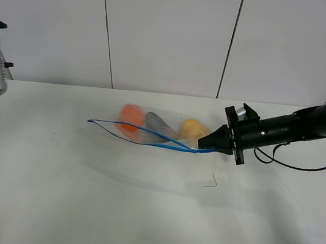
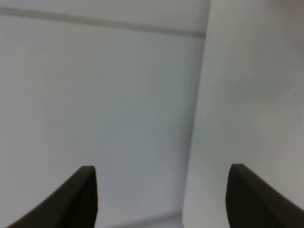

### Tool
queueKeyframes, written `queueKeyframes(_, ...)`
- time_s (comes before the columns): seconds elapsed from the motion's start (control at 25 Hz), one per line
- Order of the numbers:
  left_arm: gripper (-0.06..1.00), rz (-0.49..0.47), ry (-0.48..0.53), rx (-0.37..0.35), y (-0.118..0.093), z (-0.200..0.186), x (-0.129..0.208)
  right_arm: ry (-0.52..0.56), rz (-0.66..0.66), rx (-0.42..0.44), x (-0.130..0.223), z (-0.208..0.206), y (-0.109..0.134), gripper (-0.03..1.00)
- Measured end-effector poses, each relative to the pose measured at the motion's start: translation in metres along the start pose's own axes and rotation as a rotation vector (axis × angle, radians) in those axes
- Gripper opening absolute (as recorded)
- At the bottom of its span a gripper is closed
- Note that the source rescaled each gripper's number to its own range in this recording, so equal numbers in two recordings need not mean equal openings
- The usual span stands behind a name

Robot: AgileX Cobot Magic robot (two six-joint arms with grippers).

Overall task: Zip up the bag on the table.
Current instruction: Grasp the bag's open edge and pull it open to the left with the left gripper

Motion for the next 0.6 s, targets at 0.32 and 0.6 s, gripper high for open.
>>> queueKeyframes(0.32, 0.83, 0.014, -0.244, -0.027, -0.033, 0.033, -0.080, 0.001, 0.000, 0.001, 0.000, 0.000, 0.000, 0.00)
queueKeyframes(0.6, 0.83, -0.066, -0.448, -0.008, -0.060, 0.056, -0.161, 0.001, 0.000, 0.001, 0.000, 0.000, 0.000, 0.00)
Point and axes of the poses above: a point on each arm's last joint axis where the gripper is mounted, z pointing out along that axis toward the gripper, y along the wrist's bending axis when the last joint is at zero, x = y × z, the point moved 4 cm from there along z, pointing out along that axis toward the gripper, and after that the axes turned 11 degrees about z, right-handed, at the moved point
